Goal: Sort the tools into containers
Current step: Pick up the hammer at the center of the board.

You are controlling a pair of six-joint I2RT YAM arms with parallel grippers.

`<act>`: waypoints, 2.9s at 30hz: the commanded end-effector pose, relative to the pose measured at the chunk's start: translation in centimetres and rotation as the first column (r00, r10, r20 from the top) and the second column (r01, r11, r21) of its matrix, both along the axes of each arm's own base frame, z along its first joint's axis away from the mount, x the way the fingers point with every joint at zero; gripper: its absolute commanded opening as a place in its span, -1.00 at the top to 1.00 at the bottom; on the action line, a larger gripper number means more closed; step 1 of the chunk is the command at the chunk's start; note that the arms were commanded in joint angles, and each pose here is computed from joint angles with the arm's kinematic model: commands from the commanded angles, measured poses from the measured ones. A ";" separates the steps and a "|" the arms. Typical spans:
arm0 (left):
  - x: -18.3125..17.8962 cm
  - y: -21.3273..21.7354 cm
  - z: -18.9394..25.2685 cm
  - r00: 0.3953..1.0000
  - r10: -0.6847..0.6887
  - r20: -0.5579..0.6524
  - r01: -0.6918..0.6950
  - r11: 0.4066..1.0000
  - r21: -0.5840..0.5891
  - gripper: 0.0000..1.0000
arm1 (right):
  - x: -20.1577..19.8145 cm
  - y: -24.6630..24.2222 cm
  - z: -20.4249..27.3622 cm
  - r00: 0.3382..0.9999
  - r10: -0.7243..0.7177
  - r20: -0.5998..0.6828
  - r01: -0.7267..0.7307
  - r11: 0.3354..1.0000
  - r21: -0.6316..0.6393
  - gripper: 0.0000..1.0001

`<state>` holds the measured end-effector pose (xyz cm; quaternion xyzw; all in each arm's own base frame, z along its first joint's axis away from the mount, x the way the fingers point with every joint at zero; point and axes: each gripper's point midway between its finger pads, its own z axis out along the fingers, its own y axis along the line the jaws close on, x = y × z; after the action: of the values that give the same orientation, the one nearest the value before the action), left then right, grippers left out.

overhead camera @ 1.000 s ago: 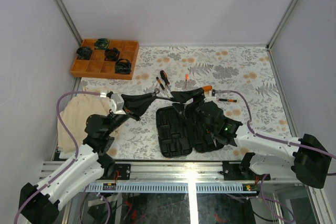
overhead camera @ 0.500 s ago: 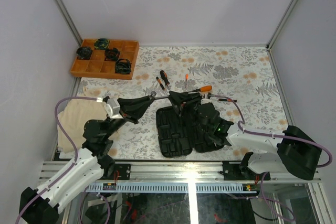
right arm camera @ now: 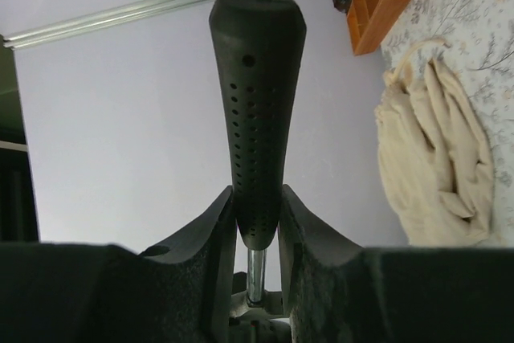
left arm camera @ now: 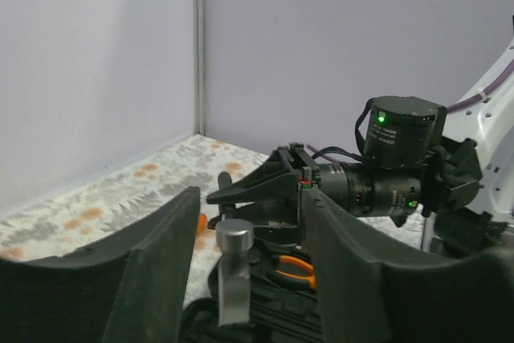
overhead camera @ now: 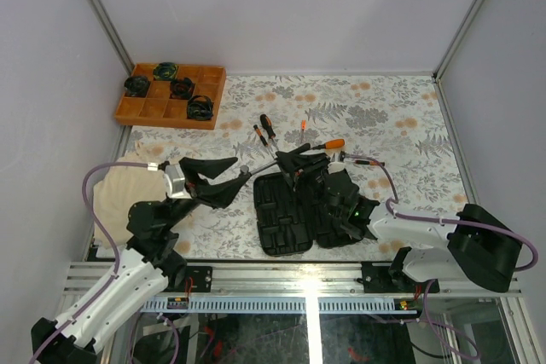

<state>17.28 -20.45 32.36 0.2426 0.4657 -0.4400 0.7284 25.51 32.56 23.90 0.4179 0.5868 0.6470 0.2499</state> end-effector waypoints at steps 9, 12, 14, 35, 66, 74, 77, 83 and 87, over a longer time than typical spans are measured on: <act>1.1 1.4 0.3 0.966 0.105 -0.235 -0.089 0.993 0.079 -0.32 | -0.5 -2.9 1.7 0.953 0.057 0.299 0.114 0.844 -0.524 1.00; 1.6 1.4 0.1 0.946 0.123 -0.301 -0.099 0.991 0.095 -0.32 | -0.8 -3.9 0.8 0.933 0.124 0.338 0.138 0.744 -0.653 1.00; 2.3 1.5 0.0 0.922 0.147 -0.357 -0.117 0.988 0.103 -0.31 | -1.1 -4.5 1.0 0.909 0.170 0.381 0.164 0.694 -0.701 1.00; 2.5 -2.7 -4.1 0.800 0.052 -0.598 -0.014 0.998 0.068 -0.18 | -1.4 -7.7 2.3 0.841 0.477 0.256 0.118 0.300 -0.947 1.00; 3.2 -1.8 -5.6 0.692 0.137 -0.709 -0.087 0.991 0.106 -1.00 | 0.0 -10.4 1.2 0.776 0.545 0.317 0.197 0.267 -0.943 1.00; 1.1 -5.3 -6.5 0.677 -0.032 -0.735 0.095 0.994 0.045 -0.88 | -1.6 -8.9 3.0 0.693 0.600 0.401 0.199 0.375 -0.905 1.00; 0.2 -6.6 -6.8 0.682 -0.063 -0.729 0.139 0.989 0.045 -0.83 | -2.8 -7.3 4.4 0.624 0.648 0.436 0.159 0.441 -0.883 1.00; -2.3 -8.9 -6.1 0.716 -0.181 -0.674 0.288 0.957 0.049 -0.72 | -5.7 -4.8 7.4 0.456 0.713 0.533 0.085 0.561 -0.824 1.00; -3.3 -9.1 -5.1 0.752 -0.240 -0.614 0.340 0.939 0.050 -0.62 | -7.2 -4.4 9.1 0.384 0.720 0.579 0.064 0.605 -0.794 1.00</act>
<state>15.28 -28.90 24.15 0.1622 0.7279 -0.5259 0.4091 20.37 26.75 25.50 -0.2089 0.7441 0.4348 0.4621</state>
